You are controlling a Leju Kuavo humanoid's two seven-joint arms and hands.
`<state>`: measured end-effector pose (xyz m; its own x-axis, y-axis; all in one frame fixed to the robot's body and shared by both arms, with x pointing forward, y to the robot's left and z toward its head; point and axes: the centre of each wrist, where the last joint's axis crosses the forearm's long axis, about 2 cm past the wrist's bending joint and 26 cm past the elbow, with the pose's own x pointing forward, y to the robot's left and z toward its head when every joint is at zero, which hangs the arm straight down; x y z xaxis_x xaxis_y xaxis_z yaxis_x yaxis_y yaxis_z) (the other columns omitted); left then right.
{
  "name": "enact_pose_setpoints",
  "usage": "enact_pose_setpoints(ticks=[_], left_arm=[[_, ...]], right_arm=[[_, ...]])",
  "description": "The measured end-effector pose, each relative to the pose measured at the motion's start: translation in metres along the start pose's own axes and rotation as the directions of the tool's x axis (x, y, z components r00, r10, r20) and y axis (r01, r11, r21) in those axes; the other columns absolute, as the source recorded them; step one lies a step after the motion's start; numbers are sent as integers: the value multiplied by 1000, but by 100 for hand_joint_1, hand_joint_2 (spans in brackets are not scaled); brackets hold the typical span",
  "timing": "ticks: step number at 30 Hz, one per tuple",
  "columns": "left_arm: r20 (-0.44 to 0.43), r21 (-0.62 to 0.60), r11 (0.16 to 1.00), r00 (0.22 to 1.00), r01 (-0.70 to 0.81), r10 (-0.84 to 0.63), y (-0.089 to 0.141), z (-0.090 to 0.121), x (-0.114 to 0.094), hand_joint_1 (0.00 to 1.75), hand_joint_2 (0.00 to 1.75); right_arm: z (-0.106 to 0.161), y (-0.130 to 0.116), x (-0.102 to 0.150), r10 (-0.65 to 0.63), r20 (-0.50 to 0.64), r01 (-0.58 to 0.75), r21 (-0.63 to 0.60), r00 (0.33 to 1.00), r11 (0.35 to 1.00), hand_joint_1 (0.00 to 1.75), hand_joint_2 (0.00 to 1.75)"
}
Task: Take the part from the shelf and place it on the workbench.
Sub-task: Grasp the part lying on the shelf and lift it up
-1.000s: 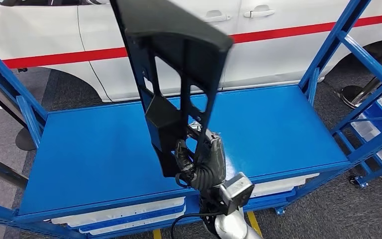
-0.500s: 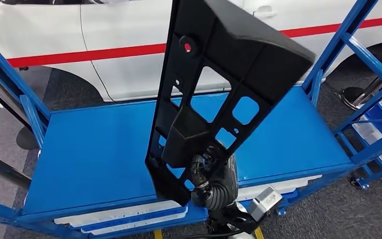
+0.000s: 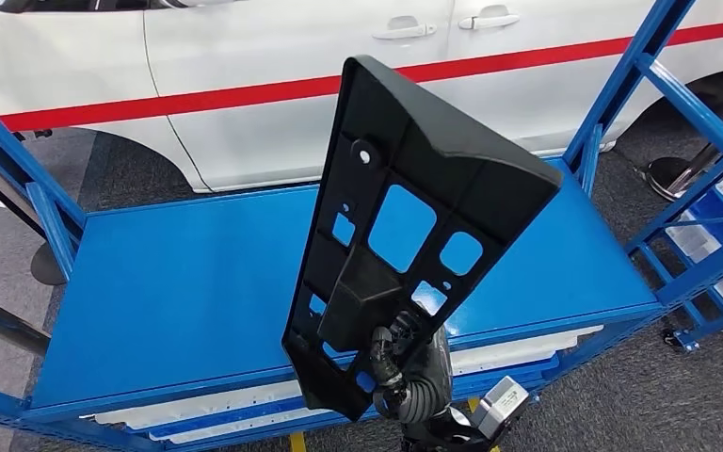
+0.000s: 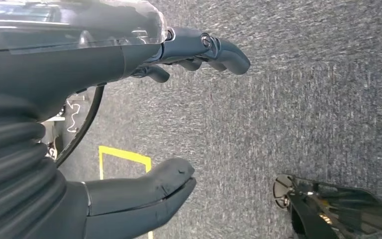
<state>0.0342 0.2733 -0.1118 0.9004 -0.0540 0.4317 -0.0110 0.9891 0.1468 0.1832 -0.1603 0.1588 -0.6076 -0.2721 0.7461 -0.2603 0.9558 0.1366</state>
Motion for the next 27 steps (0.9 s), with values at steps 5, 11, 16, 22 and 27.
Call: enact_pose_setpoints(ticks=[5,11,16,22,27], left_arm=[[-4,-4,1000,1000,7,-7,-3,0,1,0,175],[-9,-5,1000,1000,18,-18,-4,0,1,0,175],[-15,-13,1000,1000,20,-20,-5,0,2,0,175],[-23,-16,1000,1000,17,-18,-5,1,1,0,175],[-31,-16,1000,999,11,-12,-5,1,1,0,175]], right_arm=[[8,-4,-2,7,5,-7,3,1000,1000,175,175],[16,-5,-3,16,19,-17,32,1000,999,175,175],[17,-5,-2,20,24,-21,44,1000,999,175,175],[20,-4,-1,17,31,-18,45,999,999,175,175],[25,-7,-1,3,15,-3,18,1000,1000,175,175]])
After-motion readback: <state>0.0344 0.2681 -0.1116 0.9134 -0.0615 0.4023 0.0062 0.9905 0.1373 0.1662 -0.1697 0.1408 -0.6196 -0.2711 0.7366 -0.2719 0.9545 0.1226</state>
